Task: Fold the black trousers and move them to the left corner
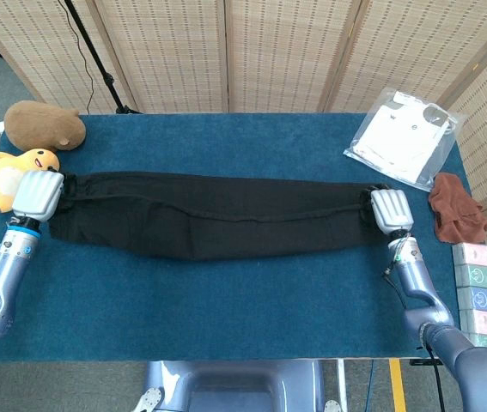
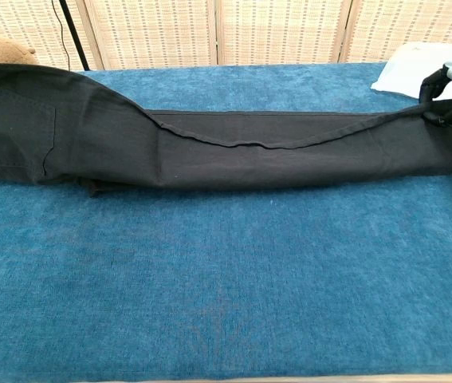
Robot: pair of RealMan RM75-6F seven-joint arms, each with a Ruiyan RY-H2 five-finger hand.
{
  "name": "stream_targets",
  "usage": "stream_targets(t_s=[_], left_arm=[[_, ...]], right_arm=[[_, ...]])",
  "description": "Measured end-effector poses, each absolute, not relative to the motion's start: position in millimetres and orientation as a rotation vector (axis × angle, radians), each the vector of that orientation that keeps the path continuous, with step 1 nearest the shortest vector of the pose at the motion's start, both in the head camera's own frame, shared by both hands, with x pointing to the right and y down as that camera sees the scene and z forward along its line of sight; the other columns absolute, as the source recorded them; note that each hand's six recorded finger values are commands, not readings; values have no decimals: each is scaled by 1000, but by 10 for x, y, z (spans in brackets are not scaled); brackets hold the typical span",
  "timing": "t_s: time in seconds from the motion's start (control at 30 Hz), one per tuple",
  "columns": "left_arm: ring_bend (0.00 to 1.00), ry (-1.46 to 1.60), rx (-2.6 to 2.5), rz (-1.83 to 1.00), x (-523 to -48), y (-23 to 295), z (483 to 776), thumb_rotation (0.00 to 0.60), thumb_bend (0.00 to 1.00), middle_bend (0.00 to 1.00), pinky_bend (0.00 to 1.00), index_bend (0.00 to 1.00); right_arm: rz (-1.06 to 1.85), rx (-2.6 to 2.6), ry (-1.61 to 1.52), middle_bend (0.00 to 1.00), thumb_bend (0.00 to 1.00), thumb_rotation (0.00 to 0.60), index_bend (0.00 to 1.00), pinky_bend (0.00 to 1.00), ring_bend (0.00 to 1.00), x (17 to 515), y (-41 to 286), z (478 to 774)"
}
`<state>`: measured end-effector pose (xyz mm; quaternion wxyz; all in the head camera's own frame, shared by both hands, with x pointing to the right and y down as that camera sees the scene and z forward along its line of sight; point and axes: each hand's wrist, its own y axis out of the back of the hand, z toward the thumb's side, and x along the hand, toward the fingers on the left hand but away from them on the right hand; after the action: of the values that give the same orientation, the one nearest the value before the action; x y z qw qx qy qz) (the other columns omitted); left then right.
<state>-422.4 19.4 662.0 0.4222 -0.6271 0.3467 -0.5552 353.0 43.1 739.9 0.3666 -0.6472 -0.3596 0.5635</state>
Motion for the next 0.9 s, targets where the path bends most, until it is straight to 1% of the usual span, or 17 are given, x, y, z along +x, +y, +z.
stream_targets(t_s=[0.23, 0.53, 0.9], left_arm=[[566, 926, -1556, -1380, -4257, 102, 6578, 600, 351, 636, 638, 687], [566, 992, -1522, -1355, -4260, -35, 6486, 600, 350, 636, 638, 687], [566, 1001, -1482, -1421, -4255, -158, 6565, 600, 350, 636, 638, 687]], right_arm=[[1460, -1651, -923, 452, 524, 600, 629, 497, 320, 3463, 250, 7419], [1515, -1635, -934, 452, 527, 600, 630, 497, 320, 3509, 127, 7456], [1620, -1625, -941, 452, 527, 600, 630, 497, 320, 3568, -17, 7534]])
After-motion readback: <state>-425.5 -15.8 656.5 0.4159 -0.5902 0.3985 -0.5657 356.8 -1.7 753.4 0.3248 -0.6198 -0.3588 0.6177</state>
